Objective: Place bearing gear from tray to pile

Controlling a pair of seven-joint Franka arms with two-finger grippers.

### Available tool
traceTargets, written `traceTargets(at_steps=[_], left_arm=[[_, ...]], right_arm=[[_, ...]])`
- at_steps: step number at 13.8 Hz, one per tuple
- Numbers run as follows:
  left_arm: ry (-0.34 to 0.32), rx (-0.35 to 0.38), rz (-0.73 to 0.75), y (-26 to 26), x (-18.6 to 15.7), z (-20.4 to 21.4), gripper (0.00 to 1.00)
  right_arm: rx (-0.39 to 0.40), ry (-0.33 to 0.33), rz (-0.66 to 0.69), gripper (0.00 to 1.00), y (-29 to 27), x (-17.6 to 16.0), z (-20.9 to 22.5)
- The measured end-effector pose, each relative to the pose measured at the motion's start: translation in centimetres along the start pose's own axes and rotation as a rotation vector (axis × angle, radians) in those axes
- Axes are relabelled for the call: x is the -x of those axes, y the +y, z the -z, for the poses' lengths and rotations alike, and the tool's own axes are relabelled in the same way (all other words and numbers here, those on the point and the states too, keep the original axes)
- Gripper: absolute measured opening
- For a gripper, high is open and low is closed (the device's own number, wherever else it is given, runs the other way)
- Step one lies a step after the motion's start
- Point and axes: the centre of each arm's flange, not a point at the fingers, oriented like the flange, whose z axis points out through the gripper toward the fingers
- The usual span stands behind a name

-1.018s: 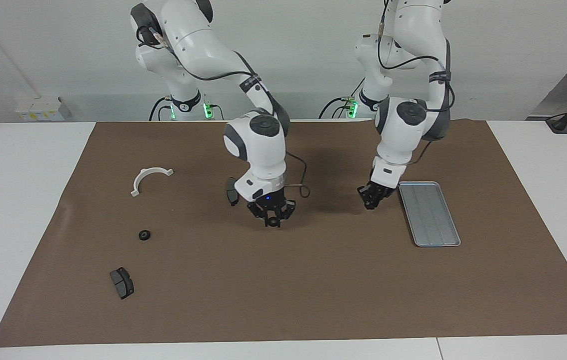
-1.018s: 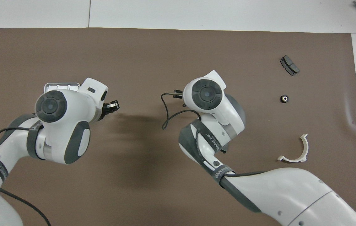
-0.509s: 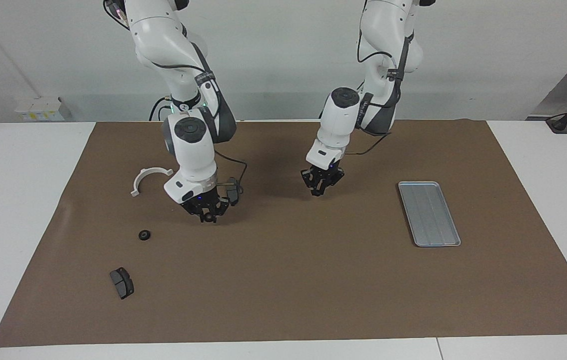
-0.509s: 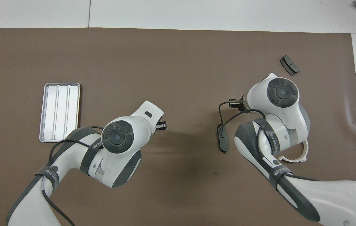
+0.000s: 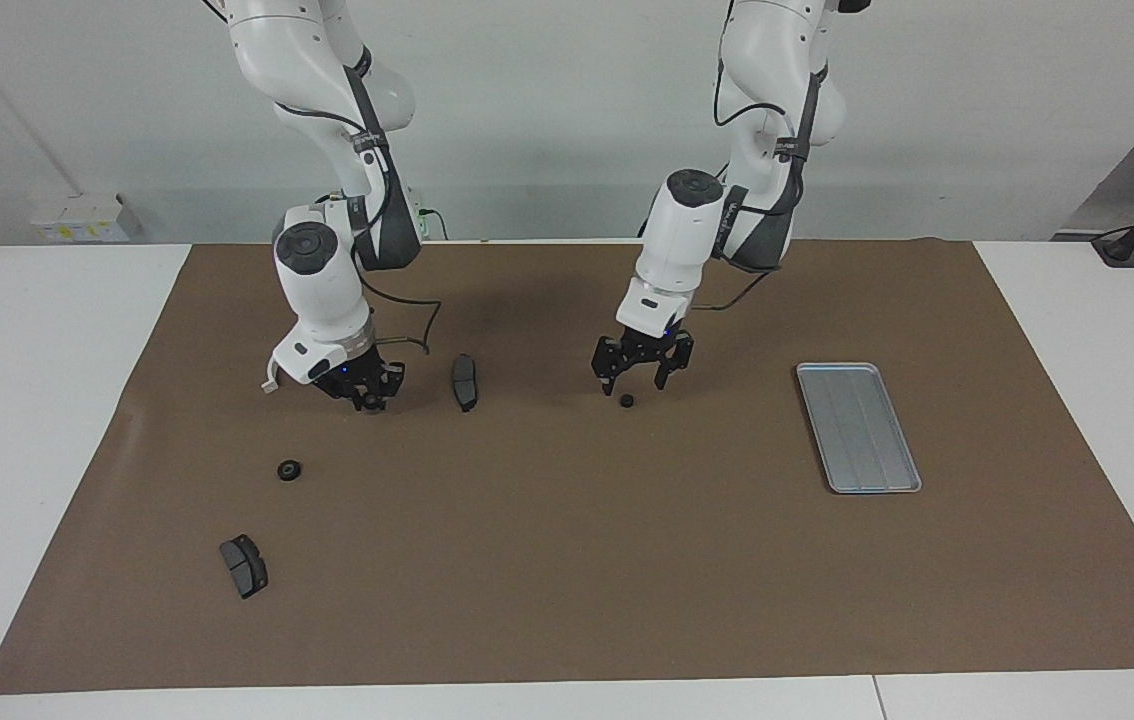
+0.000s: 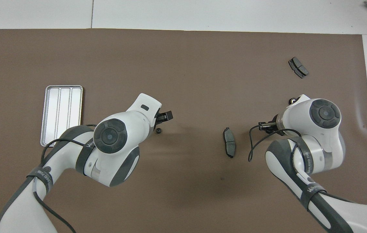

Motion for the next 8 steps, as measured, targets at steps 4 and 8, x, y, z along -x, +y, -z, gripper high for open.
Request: traceTargets(at_steps=[4, 8], left_arm=[[-0.033, -0.077, 0.05, -5.3, -10.2, 7.7, 1.0], [-0.078, -0.073, -0.018, -14.8, -16.1, 11.1, 1.0]], right_arm=[[-0.007, 0.051, 0.014, 0.89, -0.7, -1.0, 1.8], [-0.048, 0.122, -0.032, 1.0, -7.9, -2.1, 5.3]])
